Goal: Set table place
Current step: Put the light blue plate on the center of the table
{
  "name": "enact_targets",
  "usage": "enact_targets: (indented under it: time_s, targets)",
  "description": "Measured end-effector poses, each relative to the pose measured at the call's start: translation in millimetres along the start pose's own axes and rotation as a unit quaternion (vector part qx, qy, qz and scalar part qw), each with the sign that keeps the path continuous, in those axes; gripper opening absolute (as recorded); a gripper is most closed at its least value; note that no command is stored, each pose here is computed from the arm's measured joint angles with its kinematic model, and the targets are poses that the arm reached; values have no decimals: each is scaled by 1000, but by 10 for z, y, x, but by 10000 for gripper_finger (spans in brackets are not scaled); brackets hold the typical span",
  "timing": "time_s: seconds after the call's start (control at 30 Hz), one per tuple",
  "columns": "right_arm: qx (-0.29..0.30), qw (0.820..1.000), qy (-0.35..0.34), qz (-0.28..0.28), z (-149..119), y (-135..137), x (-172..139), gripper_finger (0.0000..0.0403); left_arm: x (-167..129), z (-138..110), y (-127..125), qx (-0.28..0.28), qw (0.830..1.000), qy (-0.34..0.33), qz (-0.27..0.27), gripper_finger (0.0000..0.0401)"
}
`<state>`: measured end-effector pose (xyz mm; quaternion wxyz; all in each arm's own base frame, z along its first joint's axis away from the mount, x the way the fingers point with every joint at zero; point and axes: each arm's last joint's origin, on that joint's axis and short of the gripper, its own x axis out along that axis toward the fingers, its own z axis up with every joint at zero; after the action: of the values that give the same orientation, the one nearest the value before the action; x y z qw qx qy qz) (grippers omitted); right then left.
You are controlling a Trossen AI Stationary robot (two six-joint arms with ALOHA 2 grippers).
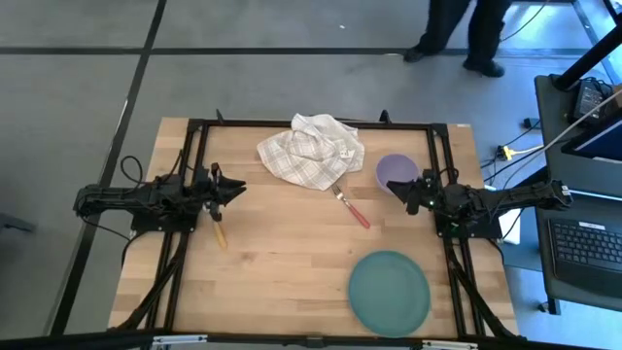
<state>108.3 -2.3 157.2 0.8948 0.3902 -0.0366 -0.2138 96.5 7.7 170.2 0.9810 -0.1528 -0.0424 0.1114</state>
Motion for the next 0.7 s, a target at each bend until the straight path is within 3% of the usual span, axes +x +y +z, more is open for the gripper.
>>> enact_targets:
  time_s: [0.23, 0.37, 0.5, 0.6, 0.7]
  targets:
    - [12, 1000, -3, -1, 3, 1, 0, 97, 0, 1, 0, 0, 1000, 0, 0, 86]
    - [10, 999, -40, -33, 23, -20, -1, 97, 0, 24, -7, -3, 1000, -12, -4, 86]
    - [72, 996, -46, -17, 40, 5, -1, 97, -17, 178, -52, -29, 995, -90, -29, 86]
    - [85, 995, -47, 4, 62, 38, -3, 97, -51, 304, -84, -78, 984, -151, -55, 86]
    - [128, 988, -74, 44, 133, 112, -14, 97, -76, 375, -83, -81, 978, -191, -39, 86]
